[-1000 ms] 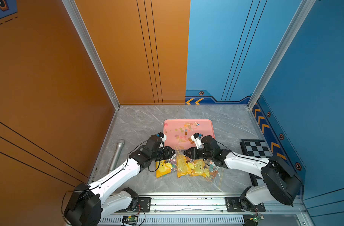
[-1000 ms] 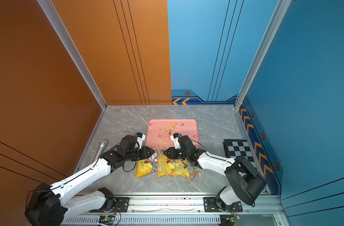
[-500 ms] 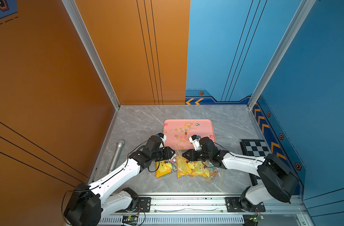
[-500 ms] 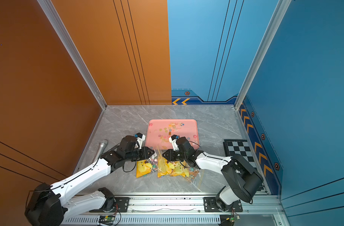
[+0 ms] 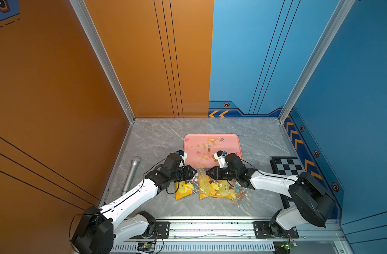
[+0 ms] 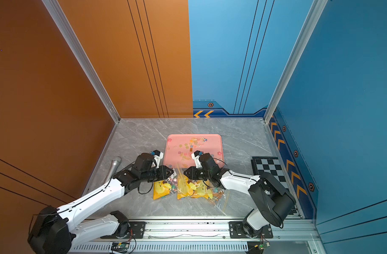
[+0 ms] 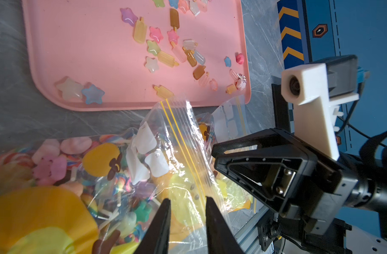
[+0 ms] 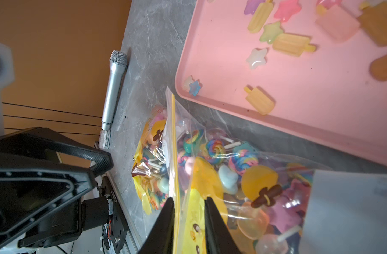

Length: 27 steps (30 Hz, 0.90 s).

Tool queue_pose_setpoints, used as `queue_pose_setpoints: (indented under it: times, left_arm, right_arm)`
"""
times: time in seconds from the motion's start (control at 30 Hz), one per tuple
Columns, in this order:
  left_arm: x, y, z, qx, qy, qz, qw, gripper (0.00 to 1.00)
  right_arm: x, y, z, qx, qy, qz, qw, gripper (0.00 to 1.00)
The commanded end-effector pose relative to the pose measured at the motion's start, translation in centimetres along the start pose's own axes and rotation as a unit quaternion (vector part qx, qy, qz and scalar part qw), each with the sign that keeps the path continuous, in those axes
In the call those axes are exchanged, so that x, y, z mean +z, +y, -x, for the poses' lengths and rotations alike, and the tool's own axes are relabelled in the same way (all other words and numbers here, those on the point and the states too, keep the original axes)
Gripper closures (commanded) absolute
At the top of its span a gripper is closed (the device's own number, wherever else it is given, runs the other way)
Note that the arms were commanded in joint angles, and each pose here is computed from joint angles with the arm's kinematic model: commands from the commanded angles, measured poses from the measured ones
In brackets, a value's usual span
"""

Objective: Pour candies out of the ziploc bag
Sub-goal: Open the ziploc bag at the center of the board.

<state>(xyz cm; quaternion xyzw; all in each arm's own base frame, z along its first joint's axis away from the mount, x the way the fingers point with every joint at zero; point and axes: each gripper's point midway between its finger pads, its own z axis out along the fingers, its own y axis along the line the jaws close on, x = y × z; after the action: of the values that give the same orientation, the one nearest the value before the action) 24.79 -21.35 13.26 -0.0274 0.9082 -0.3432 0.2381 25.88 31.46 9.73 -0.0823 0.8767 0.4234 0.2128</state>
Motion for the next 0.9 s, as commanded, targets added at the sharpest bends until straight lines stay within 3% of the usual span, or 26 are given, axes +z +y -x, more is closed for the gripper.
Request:
queue_pose_setpoints:
  times: [0.0, 0.87]
  left_arm:
    - [-0.3, 0.7, 0.0, 0.000, -0.004, 0.007, 1.000, 0.70]
    - [-0.4, 0.4, 0.3, 0.002, -0.008, 0.004, 1.000, 0.70]
  right_arm:
    - [-0.3, 0.3, 0.4, -0.001, -0.010, -0.002, 1.000, 0.74]
    - [-0.4, 0.1, 1.1, 0.003, -0.017, -0.008, 1.000, 0.74]
